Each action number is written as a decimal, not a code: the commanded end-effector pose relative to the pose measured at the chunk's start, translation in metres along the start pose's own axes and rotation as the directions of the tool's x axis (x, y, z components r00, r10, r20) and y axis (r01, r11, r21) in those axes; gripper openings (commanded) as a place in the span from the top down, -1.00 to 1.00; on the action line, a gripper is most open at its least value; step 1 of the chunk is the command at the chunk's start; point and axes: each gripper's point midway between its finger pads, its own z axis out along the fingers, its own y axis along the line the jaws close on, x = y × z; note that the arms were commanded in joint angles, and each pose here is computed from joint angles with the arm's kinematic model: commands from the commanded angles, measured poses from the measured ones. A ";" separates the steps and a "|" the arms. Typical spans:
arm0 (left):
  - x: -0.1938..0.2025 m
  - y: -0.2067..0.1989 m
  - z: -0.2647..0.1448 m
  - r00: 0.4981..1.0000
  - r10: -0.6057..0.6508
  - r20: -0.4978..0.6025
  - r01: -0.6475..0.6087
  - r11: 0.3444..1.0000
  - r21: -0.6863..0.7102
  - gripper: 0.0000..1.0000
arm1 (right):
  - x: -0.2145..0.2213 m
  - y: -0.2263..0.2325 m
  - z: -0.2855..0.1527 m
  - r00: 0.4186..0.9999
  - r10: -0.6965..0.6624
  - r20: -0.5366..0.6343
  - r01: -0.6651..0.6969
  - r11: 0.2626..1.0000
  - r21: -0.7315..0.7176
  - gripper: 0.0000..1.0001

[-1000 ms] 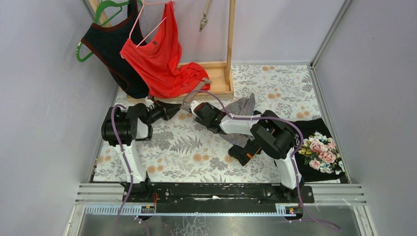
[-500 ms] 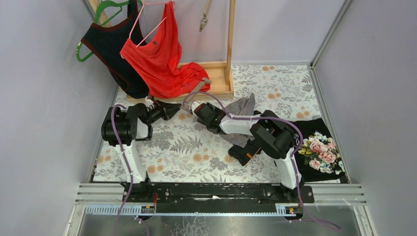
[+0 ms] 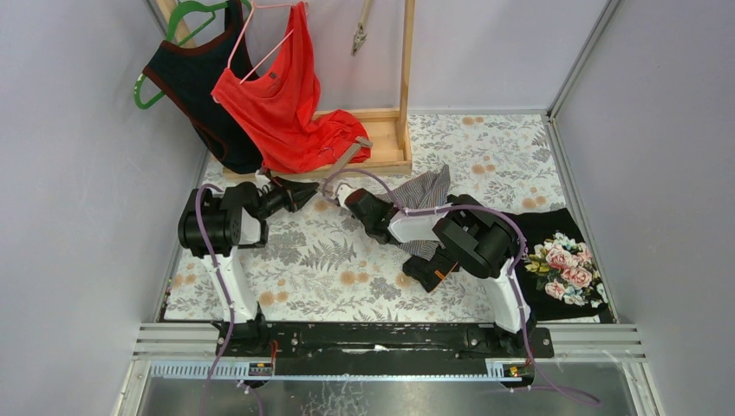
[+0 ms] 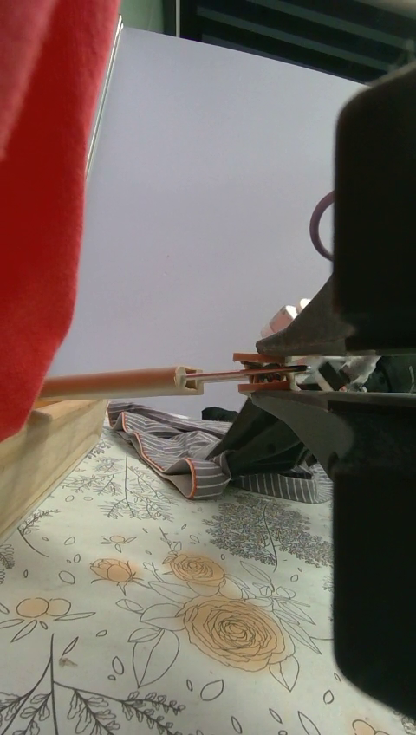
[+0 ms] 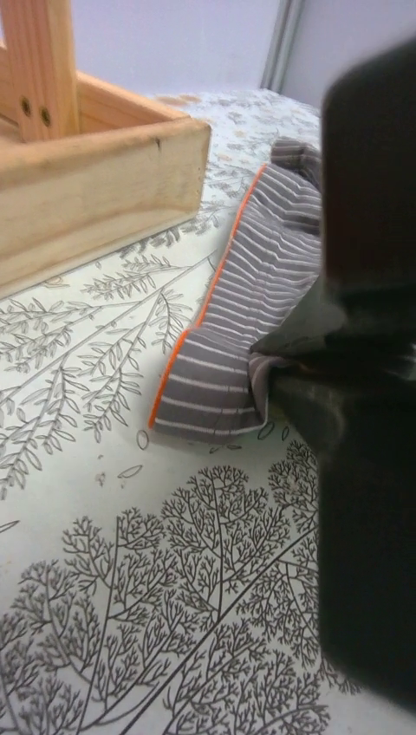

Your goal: Clip the underwear to the hanger

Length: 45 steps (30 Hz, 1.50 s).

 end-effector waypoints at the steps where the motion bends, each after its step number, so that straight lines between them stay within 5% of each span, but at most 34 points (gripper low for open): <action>1: -0.005 -0.011 -0.002 0.999 0.054 0.004 -0.054 0.997 0.054 1.00 | 0.009 0.008 0.006 1.000 -0.014 0.005 0.014 1.000 -0.003 0.98; 8: 0.001 -0.011 -0.003 0.998 0.055 -0.001 -0.055 0.997 0.047 1.00 | -0.013 0.009 -0.022 0.976 0.163 0.146 -0.139 0.977 -0.159 1.00; 17: 0.024 -0.012 0.004 0.996 0.078 -0.033 -0.077 0.996 0.033 1.00 | -0.040 -0.004 -0.038 0.918 0.364 0.156 -0.307 0.903 -0.302 1.00; 45: 0.061 0.002 0.022 0.987 0.097 -0.128 -0.097 0.995 0.005 1.00 | -0.078 -0.040 -0.061 0.801 0.560 0.214 -0.431 0.786 -0.443 1.00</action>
